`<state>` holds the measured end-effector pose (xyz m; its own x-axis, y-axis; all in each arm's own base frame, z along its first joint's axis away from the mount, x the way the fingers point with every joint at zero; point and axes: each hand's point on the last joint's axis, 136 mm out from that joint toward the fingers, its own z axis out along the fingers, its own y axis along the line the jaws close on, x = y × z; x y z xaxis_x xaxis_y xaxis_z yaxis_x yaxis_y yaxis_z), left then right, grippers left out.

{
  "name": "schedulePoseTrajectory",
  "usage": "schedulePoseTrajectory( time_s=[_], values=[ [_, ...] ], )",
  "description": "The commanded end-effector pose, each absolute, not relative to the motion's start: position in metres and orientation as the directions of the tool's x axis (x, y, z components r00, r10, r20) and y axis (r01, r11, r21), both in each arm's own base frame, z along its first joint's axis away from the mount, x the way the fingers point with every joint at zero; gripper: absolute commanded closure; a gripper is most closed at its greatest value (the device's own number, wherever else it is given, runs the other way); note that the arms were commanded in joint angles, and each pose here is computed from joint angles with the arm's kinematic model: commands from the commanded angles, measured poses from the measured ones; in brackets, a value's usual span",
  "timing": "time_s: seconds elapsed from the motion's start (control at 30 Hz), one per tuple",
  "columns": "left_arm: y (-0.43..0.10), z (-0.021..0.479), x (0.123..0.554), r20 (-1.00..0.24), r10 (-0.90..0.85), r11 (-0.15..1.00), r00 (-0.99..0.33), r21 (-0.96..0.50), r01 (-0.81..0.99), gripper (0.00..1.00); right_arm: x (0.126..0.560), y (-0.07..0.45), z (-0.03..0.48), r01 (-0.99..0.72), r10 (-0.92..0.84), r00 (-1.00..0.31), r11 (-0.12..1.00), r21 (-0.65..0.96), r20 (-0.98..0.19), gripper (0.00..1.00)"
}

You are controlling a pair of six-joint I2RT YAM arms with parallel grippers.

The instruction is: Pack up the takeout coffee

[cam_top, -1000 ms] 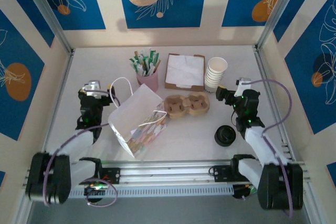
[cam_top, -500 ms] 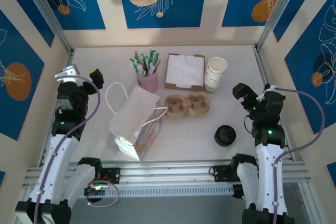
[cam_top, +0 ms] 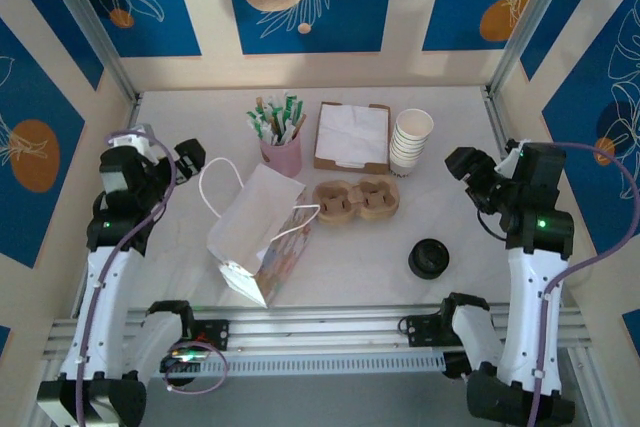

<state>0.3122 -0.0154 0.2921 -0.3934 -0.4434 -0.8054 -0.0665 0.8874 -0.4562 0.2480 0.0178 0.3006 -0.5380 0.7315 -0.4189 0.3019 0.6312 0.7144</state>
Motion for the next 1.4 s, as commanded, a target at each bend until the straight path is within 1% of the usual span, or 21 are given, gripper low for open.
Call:
schedulePoseTrajectory(
  time_s=[0.0,0.07,0.13,0.2,0.3,0.43,0.53,0.6,0.7,0.83,1.1,1.37],
  values=[
    [-0.013,0.279,0.309,-0.775,-0.457,0.879,-0.436,-0.467,-0.090,0.00,0.250,0.027,0.302,0.323,0.745,-0.578,0.584,0.745,-0.333,0.40],
    [-0.012,0.277,0.309,-0.767,-0.465,0.874,-0.442,-0.476,-0.095,0.00,0.261,0.032,0.305,0.306,0.744,-0.590,0.565,0.766,-0.313,0.44],
    [-0.013,0.279,0.310,-0.763,-0.477,0.865,-0.436,-0.496,-0.080,0.00,0.273,0.037,0.305,0.297,0.732,-0.604,0.574,0.763,-0.315,0.44],
    [-0.015,0.279,0.311,-0.766,-0.476,0.863,-0.432,-0.501,-0.062,0.01,0.286,0.037,0.301,0.320,0.719,-0.607,0.611,0.724,-0.338,0.45],
    [-0.016,0.273,0.311,-0.755,-0.475,0.863,-0.453,-0.501,-0.068,0.03,0.307,0.039,0.293,0.360,0.706,-0.617,0.647,0.672,-0.349,0.50],
    [-0.017,0.272,0.310,-0.750,-0.474,0.861,-0.462,-0.505,-0.064,0.04,0.337,0.040,0.287,0.397,0.683,-0.630,0.692,0.603,-0.369,0.52],
    [-0.017,0.270,0.309,-0.748,-0.480,0.858,-0.459,-0.509,-0.069,0.05,0.356,0.032,0.280,0.449,0.677,-0.623,0.720,0.529,-0.392,0.54],
    [-0.019,0.270,0.310,-0.741,-0.484,0.853,-0.465,-0.518,-0.062,0.06,0.366,0.025,0.273,0.482,0.677,-0.614,0.729,0.485,-0.406,0.53],
    [-0.022,0.268,0.311,-0.730,-0.487,0.847,-0.480,-0.528,-0.056,0.07,0.375,0.017,0.266,0.510,0.673,-0.598,0.738,0.442,-0.435,0.53],
    [-0.021,0.269,0.310,-0.733,-0.489,0.848,-0.473,-0.527,-0.062,0.07,0.390,0.018,0.260,0.501,0.661,-0.599,0.750,0.432,-0.452,0.53],
    [-0.017,0.265,0.309,-0.731,-0.500,0.847,-0.464,-0.525,-0.085,0.08,0.415,0.026,0.254,0.496,0.642,-0.627,0.765,0.410,-0.441,0.54],
    [-0.012,0.260,0.310,-0.727,-0.512,0.846,-0.458,-0.520,-0.119,0.10,0.424,0.024,0.245,0.527,0.642,-0.626,0.766,0.367,-0.442,0.57]
  ],
)
